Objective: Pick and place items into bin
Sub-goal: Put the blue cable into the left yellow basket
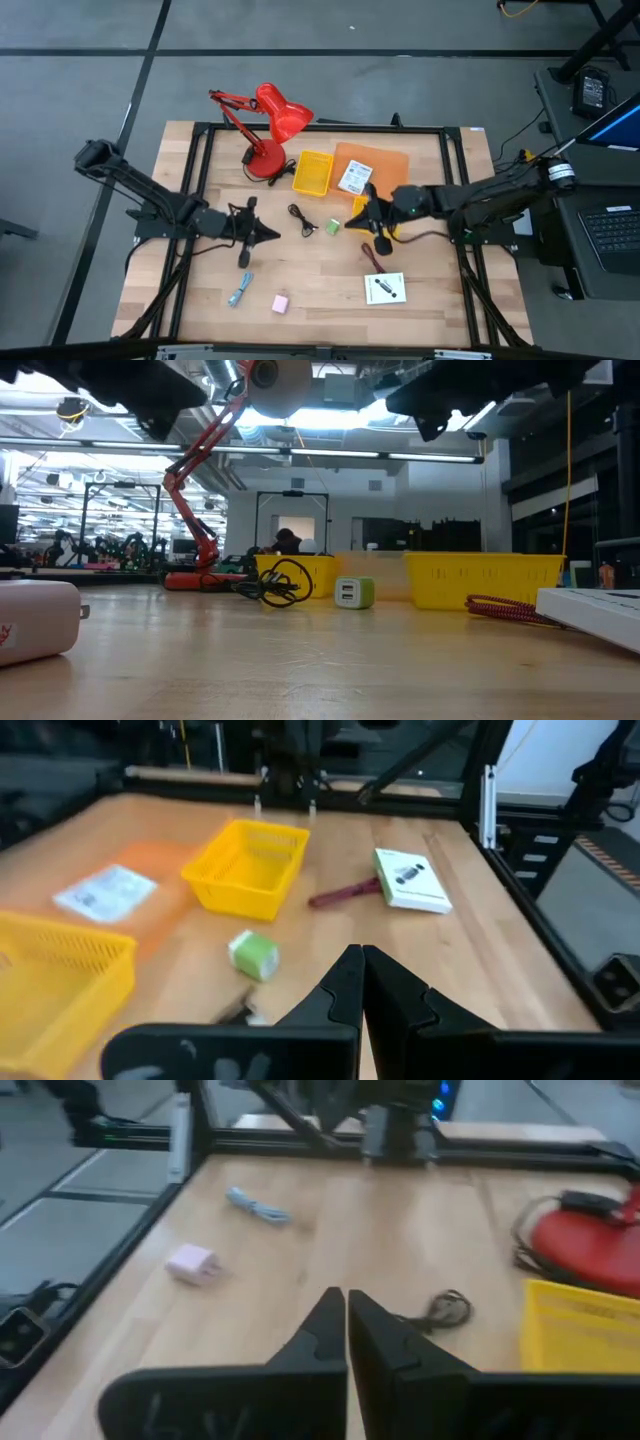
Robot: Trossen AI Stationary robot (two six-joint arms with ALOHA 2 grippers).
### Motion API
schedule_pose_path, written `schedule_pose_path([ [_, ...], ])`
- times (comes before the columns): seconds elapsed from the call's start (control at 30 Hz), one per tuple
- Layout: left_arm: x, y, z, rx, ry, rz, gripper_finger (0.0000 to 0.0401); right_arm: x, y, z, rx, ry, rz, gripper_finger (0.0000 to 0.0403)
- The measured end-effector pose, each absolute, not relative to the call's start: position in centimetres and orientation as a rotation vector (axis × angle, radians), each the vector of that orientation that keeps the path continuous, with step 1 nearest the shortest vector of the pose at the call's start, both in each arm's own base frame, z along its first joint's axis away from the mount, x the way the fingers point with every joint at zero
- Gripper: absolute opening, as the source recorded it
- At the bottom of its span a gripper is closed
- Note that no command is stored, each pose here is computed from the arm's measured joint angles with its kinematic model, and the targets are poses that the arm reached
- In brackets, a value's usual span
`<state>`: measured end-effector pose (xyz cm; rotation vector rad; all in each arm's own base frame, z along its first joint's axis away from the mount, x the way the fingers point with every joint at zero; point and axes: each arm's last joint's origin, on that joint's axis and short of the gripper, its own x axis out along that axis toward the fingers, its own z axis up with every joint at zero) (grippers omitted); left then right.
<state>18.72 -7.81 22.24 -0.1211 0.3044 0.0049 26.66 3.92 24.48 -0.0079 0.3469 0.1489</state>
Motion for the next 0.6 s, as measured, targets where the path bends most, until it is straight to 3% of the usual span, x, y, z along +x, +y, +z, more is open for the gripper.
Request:
schedule_pose_path([
  [0.3, 18.6, -10.7, 23.3, -0.280, 0.470, -0.015, 0.0002, 25.7, 4.6, 22.3, -0.006, 0.282, 0.179, 0.0000],
  [0.6, 20.6, -12.6, 25.9, -0.424, 0.951, 0.172, 0.0002, 25.4, 4.4, 21.8, -0.042, 0.243, 0.160, 0.0000],
])
